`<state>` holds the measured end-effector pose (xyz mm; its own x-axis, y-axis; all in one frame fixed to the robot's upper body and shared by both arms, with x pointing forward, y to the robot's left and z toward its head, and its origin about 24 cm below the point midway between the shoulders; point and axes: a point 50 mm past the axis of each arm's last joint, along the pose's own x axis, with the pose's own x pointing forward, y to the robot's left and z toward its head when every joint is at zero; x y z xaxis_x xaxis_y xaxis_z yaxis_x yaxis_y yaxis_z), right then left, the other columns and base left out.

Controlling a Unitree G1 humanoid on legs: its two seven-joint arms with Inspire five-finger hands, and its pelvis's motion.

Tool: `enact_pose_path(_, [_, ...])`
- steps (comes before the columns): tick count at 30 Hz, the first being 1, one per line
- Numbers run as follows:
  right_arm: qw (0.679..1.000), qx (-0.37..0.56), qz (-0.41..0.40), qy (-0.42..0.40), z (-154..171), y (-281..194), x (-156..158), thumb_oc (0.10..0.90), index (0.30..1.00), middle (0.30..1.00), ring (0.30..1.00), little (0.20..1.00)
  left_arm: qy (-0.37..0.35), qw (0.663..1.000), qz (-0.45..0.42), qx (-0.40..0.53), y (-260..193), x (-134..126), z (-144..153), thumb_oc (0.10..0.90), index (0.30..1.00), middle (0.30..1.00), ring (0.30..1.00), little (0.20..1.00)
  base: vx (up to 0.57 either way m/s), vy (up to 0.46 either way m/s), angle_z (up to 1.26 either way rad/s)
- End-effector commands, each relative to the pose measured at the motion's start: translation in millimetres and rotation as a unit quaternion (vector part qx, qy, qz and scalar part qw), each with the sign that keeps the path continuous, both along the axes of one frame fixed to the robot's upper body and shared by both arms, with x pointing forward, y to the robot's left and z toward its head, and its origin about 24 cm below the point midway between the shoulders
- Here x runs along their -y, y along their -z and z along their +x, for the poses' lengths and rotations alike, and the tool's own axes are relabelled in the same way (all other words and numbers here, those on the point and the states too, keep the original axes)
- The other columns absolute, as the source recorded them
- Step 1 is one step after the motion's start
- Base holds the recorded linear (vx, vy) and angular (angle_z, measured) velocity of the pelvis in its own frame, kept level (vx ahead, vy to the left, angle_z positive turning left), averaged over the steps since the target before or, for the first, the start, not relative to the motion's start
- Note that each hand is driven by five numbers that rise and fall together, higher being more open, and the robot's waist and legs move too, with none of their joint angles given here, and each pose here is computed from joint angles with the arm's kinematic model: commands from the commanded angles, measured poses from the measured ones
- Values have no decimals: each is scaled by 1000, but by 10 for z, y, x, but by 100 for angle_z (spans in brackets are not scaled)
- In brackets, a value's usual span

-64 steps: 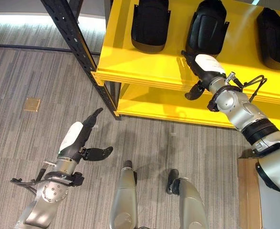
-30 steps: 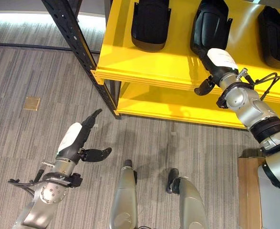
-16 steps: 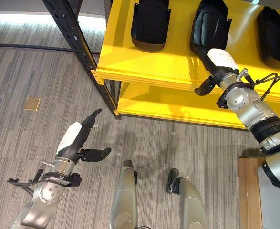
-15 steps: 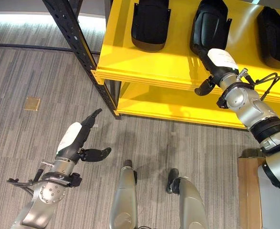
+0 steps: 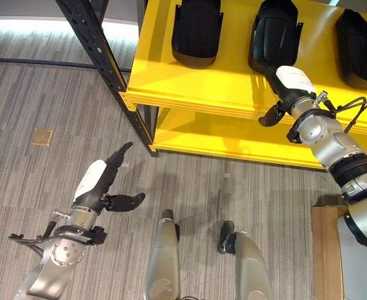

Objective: Move parts from the plastic box to the shelf.

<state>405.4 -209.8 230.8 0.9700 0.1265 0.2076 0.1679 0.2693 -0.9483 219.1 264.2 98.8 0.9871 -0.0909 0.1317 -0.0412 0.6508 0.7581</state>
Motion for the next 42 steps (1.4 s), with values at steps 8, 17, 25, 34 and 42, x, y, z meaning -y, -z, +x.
enact_pose_path(8, [994, 113, 0, 4, -84, -627, 90, 900, 1000, 1000, 1000, 1000, 29, 994, -8, 104, -386, 58, -50, 900, 1000, 1000, 1000, 1000, 0, 0, 0])
enact_pose_path(17, [988, 131, 52, -61, -241, -602, -7, 900, 1000, 1000, 1000, 1000, 25, 994, -1, 105, -399, 42, -42, 900, 1000, 1000, 1000, 1000, 0, 0, 0])
enact_pose_path(25, [970, 134, 147, -139, -656, -296, 85, 900, 1000, 1000, 1000, 1000, 22, 995, -10, 98, -361, 38, -69, 900, 1000, 1000, 1000, 1000, 1, -1, 0])
enact_pose_path(34, [928, 57, 326, -172, -1263, 608, 170, 900, 1000, 1000, 1000, 1000, 45, 983, -159, 75, -216, 120, -85, 900, 1000, 1000, 1000, 1000, 57, -39, -8])
enact_pose_path(42, [885, -41, 450, -113, -1797, 1347, 251, 900, 1000, 1000, 1000, 1000, 58, 898, -435, -32, 311, 334, -292, 900, 1000, 1000, 1000, 1000, 137, -82, -6])
